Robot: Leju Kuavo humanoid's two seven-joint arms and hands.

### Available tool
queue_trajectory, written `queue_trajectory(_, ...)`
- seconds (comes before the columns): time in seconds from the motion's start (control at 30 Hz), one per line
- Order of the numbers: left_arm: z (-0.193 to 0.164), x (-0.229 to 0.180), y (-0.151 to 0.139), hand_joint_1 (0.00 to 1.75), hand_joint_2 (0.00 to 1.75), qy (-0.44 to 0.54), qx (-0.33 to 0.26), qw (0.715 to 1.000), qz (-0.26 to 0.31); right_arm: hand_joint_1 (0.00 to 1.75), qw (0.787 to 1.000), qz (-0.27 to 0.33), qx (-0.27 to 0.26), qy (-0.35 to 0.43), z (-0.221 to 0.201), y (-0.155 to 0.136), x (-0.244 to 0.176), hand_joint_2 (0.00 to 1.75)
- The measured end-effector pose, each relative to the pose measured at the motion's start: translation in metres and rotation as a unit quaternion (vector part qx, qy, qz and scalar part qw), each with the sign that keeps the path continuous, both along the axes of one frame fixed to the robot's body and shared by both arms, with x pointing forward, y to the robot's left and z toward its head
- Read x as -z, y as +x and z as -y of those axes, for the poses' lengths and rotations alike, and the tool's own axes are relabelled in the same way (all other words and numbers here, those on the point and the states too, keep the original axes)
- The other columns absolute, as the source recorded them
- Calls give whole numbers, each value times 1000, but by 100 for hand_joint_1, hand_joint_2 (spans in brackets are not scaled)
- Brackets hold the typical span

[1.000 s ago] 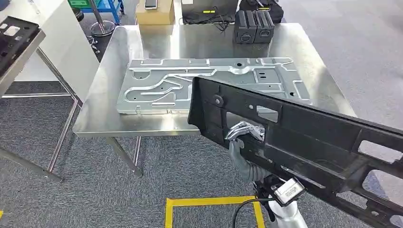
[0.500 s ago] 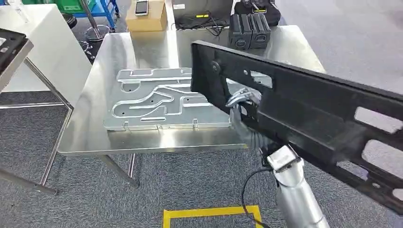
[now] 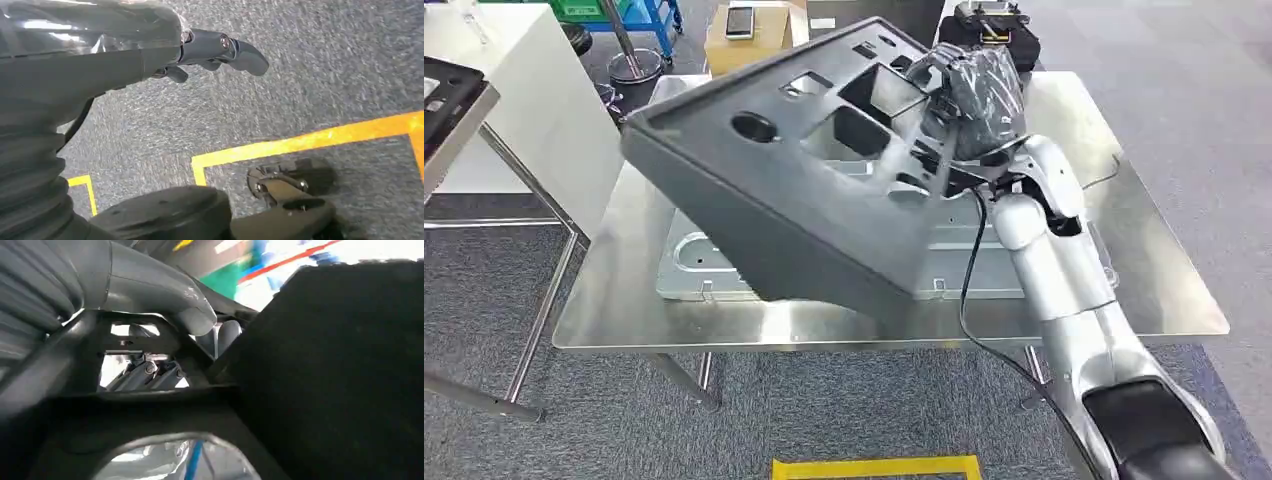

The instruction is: Take the parts from the cabinet and place them on the table.

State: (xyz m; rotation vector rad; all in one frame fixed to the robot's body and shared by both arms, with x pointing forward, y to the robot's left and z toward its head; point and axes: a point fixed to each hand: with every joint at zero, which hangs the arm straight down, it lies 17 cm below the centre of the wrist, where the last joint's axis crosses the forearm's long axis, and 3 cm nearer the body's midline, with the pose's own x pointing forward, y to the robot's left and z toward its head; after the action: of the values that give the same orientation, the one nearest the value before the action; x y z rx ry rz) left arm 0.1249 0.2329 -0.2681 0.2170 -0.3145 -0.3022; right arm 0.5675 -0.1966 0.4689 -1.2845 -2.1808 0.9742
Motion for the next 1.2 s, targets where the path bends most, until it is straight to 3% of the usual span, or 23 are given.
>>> queue_trajectory(0.2, 0, -1, 4, 0, 175, 0, 0, 1000, 3, 175, 998, -8, 35, -54, -2, 27, 5, 175)
queue_trajectory(0.3, 0, -1, 4, 0, 175, -1, 1, 1000, 4, 175, 991, -2, 83, -108, -2, 39, 4, 175)
queue_trajectory(0.4, 1, -2, 7, 0, 175, -3, 3, 1000, 13, 175, 966, -34, 149, -207, 1, 69, 38, 175)
queue_trajectory(0.5, 2, -2, 6, 0, 175, -3, 7, 1000, 15, 175, 948, -84, 183, -247, 21, 88, 83, 175)
queue_trajectory(1.03, 3, -2, 6, 0, 175, -7, 12, 1000, 27, 175, 916, -200, 210, -277, 73, 109, 150, 175)
queue_trajectory(1.07, 3, -2, 6, 0, 175, -8, 13, 999, 28, 0, 916, -202, 209, -275, 75, 109, 150, 0)
queue_trajectory(1.2, 5, -3, 9, 0, 175, -14, 16, 999, 33, 0, 915, -213, 212, -268, 82, 110, 153, 0)
